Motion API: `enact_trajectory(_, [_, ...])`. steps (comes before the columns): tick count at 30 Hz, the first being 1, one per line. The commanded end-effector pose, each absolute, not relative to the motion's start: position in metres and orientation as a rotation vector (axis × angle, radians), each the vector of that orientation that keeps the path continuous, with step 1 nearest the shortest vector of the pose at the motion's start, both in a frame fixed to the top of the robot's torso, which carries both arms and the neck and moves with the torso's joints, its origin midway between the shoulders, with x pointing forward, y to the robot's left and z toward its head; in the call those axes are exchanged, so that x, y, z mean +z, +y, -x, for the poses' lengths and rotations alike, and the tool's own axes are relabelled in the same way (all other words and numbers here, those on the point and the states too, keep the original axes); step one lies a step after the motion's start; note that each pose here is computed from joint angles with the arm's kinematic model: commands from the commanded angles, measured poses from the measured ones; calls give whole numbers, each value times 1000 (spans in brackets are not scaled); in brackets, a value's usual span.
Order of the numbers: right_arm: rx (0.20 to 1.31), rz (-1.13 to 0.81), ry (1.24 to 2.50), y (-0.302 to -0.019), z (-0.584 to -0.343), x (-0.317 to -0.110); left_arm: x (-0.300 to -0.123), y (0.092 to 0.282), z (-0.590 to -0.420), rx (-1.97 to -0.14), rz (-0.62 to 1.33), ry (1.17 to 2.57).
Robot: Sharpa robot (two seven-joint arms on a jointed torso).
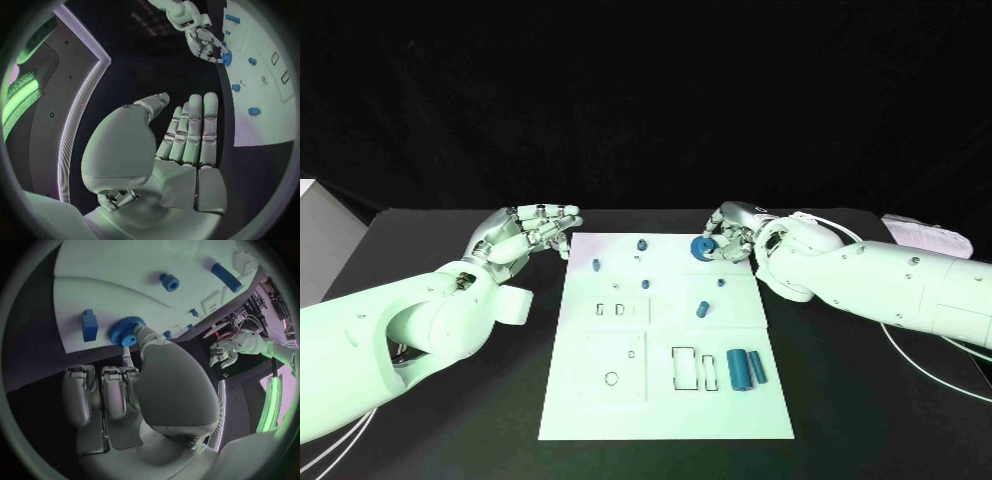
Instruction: Assemble the parts on the task board
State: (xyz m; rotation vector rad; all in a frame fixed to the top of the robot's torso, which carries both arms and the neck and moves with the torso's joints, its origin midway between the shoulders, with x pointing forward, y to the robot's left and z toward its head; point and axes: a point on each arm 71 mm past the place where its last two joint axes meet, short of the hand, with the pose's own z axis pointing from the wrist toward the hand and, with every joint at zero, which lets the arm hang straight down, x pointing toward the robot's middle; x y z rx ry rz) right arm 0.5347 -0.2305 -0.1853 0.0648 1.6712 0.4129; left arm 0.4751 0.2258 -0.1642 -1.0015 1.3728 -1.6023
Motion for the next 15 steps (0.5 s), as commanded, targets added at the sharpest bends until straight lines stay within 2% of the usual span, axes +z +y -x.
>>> enact_trajectory(1, [402, -12, 1590, -225, -531, -182, -163, 223, -475, -1625, 989, 1375])
enact_trajectory(9, [447, 20, 1485, -210, -519, -168, -163, 224, -475, -1624, 990, 1375])
enact_trajectory(15, [502, 76, 1448, -182, -511, -158, -163, 223, -475, -1625, 989, 1376])
